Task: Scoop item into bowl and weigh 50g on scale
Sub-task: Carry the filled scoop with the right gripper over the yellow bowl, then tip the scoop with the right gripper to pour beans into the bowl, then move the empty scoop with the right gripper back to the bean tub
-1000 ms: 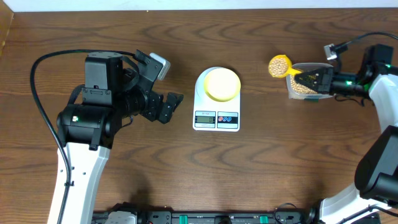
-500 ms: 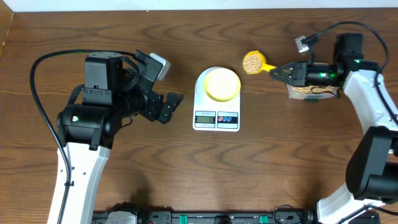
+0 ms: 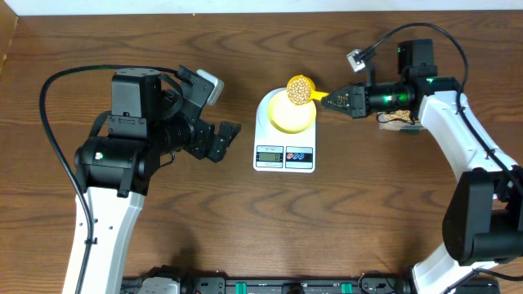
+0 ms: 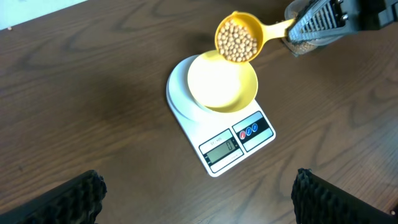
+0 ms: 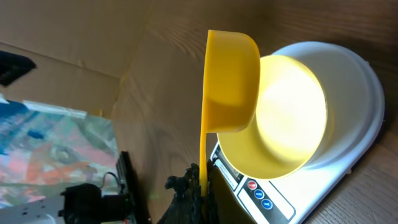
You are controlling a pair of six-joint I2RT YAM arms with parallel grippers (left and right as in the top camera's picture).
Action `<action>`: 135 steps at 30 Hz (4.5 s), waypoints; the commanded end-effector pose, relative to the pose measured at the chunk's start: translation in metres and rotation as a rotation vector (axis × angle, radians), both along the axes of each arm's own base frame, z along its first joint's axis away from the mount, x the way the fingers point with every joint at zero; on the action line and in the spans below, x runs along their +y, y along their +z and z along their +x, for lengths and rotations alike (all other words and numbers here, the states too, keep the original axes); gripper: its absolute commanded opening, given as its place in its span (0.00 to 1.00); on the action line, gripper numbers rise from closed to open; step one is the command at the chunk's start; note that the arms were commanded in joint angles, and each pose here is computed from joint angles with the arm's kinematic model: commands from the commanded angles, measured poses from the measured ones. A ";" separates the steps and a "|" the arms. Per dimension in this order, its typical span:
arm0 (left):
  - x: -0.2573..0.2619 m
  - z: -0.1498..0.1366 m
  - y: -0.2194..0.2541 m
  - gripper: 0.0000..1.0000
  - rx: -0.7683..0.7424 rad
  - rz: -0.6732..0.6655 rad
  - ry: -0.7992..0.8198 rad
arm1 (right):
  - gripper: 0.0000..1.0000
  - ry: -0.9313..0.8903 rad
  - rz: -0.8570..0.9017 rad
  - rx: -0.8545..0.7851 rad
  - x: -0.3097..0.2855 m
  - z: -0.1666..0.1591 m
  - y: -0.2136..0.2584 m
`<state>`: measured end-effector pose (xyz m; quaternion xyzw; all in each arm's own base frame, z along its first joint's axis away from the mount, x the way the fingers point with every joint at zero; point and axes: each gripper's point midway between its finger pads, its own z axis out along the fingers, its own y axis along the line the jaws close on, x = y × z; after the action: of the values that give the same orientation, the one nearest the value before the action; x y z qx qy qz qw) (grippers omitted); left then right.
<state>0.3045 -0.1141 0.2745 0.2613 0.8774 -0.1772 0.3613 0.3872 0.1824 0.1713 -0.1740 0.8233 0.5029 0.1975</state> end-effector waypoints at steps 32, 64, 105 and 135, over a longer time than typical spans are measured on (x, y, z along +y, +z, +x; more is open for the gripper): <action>-0.001 -0.001 0.000 0.97 0.003 -0.010 -0.003 | 0.01 0.063 -0.296 -0.264 0.007 0.014 -0.036; -0.001 -0.001 0.000 0.98 0.003 -0.010 -0.003 | 0.01 0.198 -0.339 -0.519 0.011 0.019 -0.032; -0.001 -0.001 0.000 0.97 0.003 -0.010 -0.003 | 0.01 0.335 -0.401 -0.914 0.014 0.040 -0.017; -0.001 -0.001 0.000 0.98 0.003 -0.010 -0.003 | 0.01 0.308 -0.374 -0.857 0.016 0.037 -0.016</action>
<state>0.3045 -0.1140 0.2745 0.2612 0.8774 -0.1770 0.3613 0.4284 0.1900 0.1555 -0.5210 0.7115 0.2337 0.4095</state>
